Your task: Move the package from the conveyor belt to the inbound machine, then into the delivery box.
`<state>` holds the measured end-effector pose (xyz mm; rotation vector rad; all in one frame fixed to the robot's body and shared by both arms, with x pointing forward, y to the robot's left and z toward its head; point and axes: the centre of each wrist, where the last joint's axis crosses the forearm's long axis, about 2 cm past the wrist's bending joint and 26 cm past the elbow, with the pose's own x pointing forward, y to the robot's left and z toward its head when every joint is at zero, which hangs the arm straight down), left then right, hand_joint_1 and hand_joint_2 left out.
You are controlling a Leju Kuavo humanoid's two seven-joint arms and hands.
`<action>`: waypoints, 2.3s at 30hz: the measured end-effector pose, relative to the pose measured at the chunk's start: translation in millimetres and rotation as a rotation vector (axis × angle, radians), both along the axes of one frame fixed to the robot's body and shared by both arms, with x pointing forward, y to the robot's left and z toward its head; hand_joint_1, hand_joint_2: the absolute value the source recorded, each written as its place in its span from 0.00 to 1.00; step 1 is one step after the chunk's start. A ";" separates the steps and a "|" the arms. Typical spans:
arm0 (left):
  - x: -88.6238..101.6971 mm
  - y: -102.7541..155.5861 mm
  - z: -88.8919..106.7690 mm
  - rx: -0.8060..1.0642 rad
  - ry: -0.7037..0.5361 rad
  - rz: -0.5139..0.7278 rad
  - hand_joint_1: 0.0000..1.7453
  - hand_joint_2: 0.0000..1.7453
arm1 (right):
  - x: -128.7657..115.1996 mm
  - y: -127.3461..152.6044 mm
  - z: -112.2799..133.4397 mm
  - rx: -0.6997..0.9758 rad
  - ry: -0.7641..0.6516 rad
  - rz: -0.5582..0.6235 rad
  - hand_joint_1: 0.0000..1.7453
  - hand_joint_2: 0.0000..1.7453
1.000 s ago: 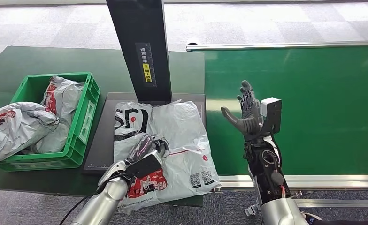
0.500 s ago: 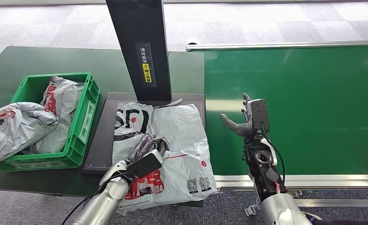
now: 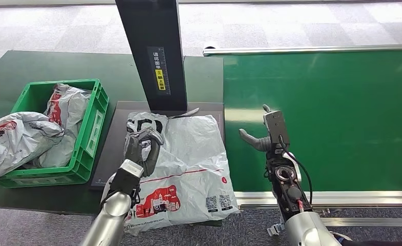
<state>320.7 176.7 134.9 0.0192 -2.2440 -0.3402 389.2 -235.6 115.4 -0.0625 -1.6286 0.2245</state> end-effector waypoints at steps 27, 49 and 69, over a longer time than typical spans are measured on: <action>-22.9 -13.8 -16.7 0.699 0.266 -0.005 0.00 1.00 | 4.0 1.6 -1.3 -0.027 0.020 0.059 0.00 1.00; -20.6 -12.6 -36.0 0.696 0.444 -0.044 0.99 1.00 | -0.8 7.4 -6.2 -0.071 0.048 0.064 0.00 1.00; -15.3 3.0 2.8 0.195 -0.016 0.172 1.00 1.00 | -5.2 6.9 -7.5 -0.090 0.023 0.082 0.00 1.00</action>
